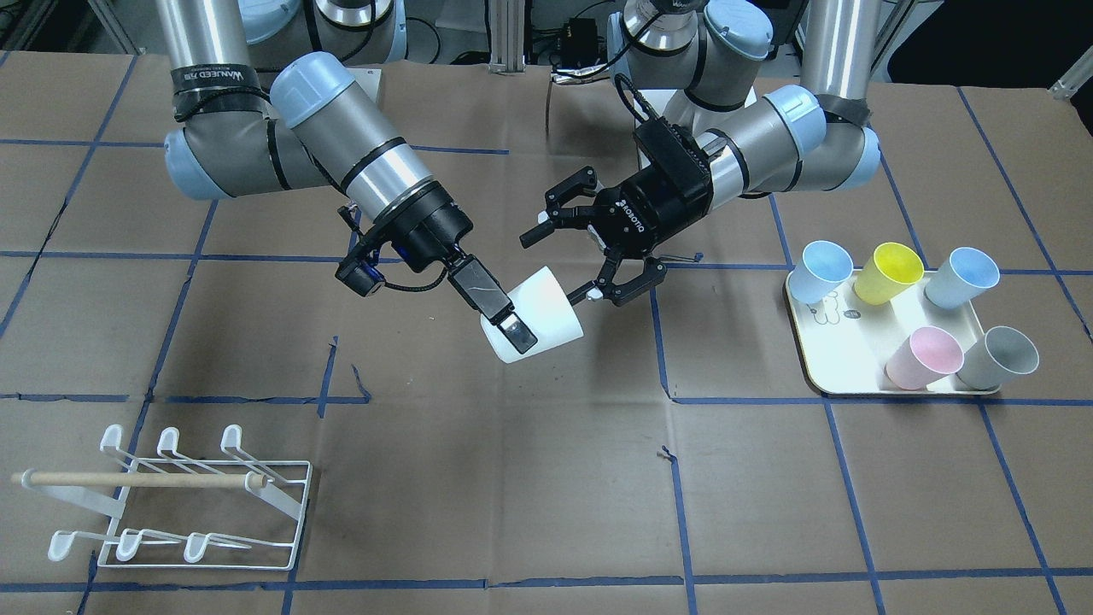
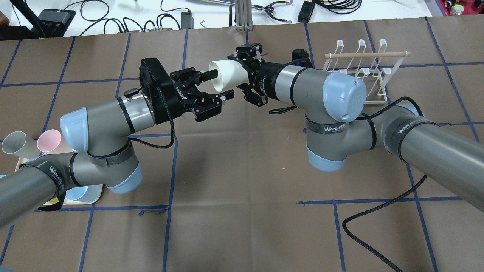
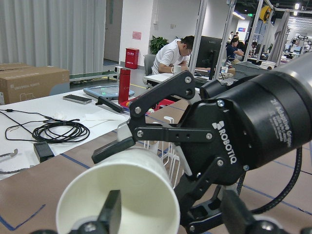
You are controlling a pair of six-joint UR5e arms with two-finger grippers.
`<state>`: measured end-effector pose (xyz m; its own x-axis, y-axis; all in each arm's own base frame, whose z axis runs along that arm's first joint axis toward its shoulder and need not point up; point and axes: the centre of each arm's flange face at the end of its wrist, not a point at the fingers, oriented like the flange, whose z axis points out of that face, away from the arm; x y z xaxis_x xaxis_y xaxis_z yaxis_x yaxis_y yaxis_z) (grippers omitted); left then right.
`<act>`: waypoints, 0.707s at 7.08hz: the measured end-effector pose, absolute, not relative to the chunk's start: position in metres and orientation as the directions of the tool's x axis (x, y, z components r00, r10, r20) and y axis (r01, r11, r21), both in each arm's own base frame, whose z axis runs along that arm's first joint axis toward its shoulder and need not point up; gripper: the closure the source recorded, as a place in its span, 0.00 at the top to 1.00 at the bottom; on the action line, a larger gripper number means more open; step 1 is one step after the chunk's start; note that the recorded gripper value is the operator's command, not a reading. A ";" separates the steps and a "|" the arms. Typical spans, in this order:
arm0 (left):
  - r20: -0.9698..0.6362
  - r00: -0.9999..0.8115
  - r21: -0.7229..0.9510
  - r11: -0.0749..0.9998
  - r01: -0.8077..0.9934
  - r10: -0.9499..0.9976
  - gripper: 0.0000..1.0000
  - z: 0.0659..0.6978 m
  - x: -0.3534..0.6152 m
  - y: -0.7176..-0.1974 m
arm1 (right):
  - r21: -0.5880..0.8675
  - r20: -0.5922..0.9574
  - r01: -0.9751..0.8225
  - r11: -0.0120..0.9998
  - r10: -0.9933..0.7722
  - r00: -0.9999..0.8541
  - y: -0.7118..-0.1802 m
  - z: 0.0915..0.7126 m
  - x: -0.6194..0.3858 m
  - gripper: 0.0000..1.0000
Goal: Transfer IKEA cup to right arm and place on rack
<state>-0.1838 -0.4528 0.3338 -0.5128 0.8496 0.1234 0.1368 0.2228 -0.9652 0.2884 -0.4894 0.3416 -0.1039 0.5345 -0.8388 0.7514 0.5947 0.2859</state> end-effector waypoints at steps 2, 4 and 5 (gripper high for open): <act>0.108 -0.549 -0.970 0.209 0.126 0.829 0.99 0.342 -0.162 -0.456 | 0.284 -0.843 0.746 0.602 0.528 -0.105 -0.492 0.343 0.288 0.27; 0.103 -0.576 -0.975 0.196 0.101 0.811 0.99 0.347 -0.130 -0.461 | 0.230 -0.867 0.751 0.619 0.481 -0.131 -0.516 0.347 0.280 0.19; 0.102 -0.588 -0.976 0.195 0.096 0.803 0.99 0.349 -0.122 -0.466 | 0.151 -0.888 0.760 0.632 0.425 -0.177 -0.532 0.351 0.263 0.14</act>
<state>-0.1215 -0.4657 0.3486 -0.5876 0.8027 0.1024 0.0964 0.1950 -0.9760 0.2634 -0.5321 0.3505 -0.1771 0.4251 -0.8877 0.7598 0.6323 0.1512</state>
